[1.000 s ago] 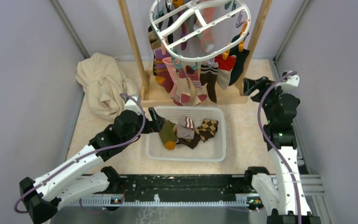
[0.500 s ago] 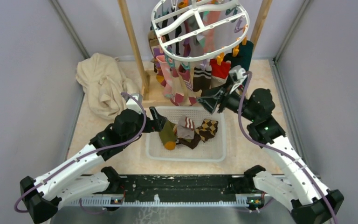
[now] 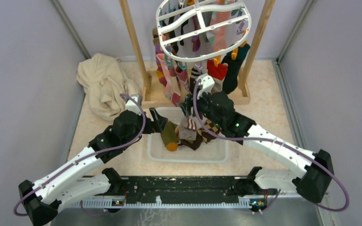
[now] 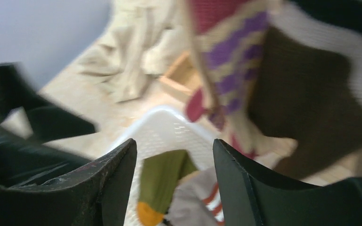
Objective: Remove the socks clipped to the hanger
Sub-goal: Adjust the sock on the hanger.
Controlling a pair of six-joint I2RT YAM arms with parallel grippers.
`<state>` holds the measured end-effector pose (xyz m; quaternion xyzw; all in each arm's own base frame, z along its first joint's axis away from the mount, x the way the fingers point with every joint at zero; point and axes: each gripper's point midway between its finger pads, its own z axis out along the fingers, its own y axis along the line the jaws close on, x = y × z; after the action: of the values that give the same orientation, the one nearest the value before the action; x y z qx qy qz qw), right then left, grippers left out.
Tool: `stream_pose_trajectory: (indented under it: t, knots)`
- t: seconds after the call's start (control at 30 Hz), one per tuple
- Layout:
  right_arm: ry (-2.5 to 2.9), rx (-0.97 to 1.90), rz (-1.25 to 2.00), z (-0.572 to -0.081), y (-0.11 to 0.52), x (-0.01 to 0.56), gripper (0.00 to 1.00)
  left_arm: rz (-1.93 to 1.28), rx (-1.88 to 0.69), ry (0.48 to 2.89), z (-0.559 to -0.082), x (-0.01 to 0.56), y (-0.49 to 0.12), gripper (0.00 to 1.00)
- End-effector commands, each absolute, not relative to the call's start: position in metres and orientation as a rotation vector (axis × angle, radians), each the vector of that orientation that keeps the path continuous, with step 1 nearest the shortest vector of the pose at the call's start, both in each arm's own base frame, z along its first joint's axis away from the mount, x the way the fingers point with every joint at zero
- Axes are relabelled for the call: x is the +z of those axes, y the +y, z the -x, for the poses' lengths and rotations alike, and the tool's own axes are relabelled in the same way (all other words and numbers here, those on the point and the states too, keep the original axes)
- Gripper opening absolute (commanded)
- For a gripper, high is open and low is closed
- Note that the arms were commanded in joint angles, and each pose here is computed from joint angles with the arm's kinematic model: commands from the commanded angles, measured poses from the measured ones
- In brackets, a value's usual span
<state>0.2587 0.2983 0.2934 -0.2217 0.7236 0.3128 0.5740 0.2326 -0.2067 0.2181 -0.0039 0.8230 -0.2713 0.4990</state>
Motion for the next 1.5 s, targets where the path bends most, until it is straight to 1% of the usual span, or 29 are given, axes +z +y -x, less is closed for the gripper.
stream_pose_trajectory:
  t: [0.0,0.07,0.2,0.3,0.43,0.53,0.6,0.67,0.77,0.97,1.2,1.47]
  knots:
    - [1.651,0.485,0.259,-0.308,0.273,0.322,0.62,0.030,-0.662,1.949,-0.232,0.235,-0.200,0.99]
    - [1.656,0.474,0.276,-0.315,0.281,0.317,0.64,0.032,-0.655,1.948,-0.232,0.235,-0.198,0.99]
    - [1.594,0.572,0.353,-0.314,0.306,0.325,0.63,0.036,-0.650,1.945,-0.231,0.236,-0.195,0.99]
    - [1.572,0.599,0.370,-0.317,0.314,0.331,0.59,0.037,-0.648,1.945,-0.230,0.237,-0.195,0.99]
    - [1.562,0.623,0.391,-0.323,0.320,0.331,0.51,0.041,-0.650,1.942,-0.230,0.238,-0.194,0.99]
    - [1.561,0.656,0.399,-0.327,0.322,0.329,0.40,0.044,-0.649,1.942,-0.230,0.238,-0.193,0.99]
    - [1.568,0.681,0.394,-0.331,0.319,0.327,0.28,0.043,-0.648,1.942,-0.229,0.238,-0.193,0.99]
    - [1.576,0.699,0.379,-0.335,0.313,0.325,0.12,0.046,-0.645,1.944,-0.229,0.237,-0.192,0.99]
    - [1.584,0.686,0.355,-0.340,0.300,0.322,0.00,0.046,-0.642,1.944,-0.229,0.237,-0.191,0.99]
    - [1.583,0.647,0.305,-0.343,0.268,0.325,0.00,0.043,-0.643,1.947,-0.230,0.235,-0.193,0.99]
    - [1.581,0.585,0.174,-0.353,0.203,0.332,0.00,0.040,-0.647,1.947,-0.230,0.235,-0.194,0.99]
    - [1.595,0.539,0.032,-0.377,0.134,0.327,0.00,0.037,-0.657,1.945,-0.231,0.237,-0.197,0.99]
